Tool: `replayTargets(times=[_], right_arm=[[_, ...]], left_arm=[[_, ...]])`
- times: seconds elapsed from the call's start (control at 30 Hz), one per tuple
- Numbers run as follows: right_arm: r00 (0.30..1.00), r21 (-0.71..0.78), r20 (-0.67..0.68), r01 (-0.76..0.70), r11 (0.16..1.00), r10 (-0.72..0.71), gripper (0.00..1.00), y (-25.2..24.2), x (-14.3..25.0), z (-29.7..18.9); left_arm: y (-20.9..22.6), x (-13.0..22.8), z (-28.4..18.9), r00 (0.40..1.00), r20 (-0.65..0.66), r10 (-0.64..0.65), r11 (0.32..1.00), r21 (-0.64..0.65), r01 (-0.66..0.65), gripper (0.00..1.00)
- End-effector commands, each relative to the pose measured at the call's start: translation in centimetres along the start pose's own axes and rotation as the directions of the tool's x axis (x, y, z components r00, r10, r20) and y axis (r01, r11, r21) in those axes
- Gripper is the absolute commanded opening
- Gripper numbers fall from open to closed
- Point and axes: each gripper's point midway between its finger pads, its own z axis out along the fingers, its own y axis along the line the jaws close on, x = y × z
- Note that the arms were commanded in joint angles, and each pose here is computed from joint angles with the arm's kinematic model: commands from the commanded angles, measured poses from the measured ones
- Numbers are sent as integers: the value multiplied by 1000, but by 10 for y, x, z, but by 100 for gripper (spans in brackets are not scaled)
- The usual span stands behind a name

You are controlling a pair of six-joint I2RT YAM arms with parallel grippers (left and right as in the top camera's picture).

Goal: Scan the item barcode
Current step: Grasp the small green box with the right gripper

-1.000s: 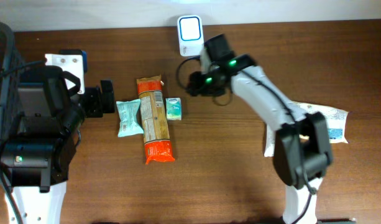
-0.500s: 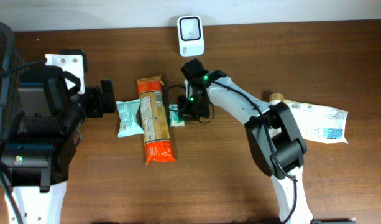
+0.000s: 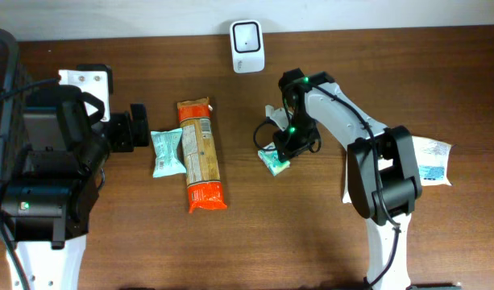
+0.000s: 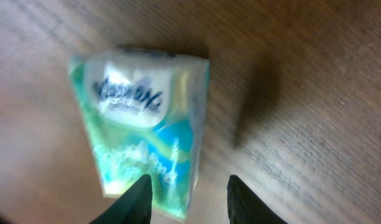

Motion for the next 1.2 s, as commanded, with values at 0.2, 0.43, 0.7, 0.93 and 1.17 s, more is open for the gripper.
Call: replayTargets(times=[0.2, 0.43, 0.7, 0.93, 1.17], right_arm=[[956, -203, -53, -294, 934, 290, 41, 105, -12, -11], [931, 140, -36, -355, 924, 363, 42, 66, 4, 16], [922, 203, -17, -376, 904, 387, 41, 21, 10, 5], [923, 146, 23, -383, 912, 384, 31, 0, 4, -10], [749, -54, 407, -552, 832, 523, 36, 13, 35, -178]], left_arm=[[2, -3, -3, 1000, 13, 11, 1000, -9, -10, 99], [2, -3, -3, 1000, 13, 11, 1000, -9, -10, 99], [2, -3, -3, 1000, 13, 10, 1000, -9, -10, 99], [2, -3, -3, 1000, 13, 11, 1000, -9, -10, 99], [2, -3, -3, 1000, 13, 11, 1000, -9, -10, 99]])
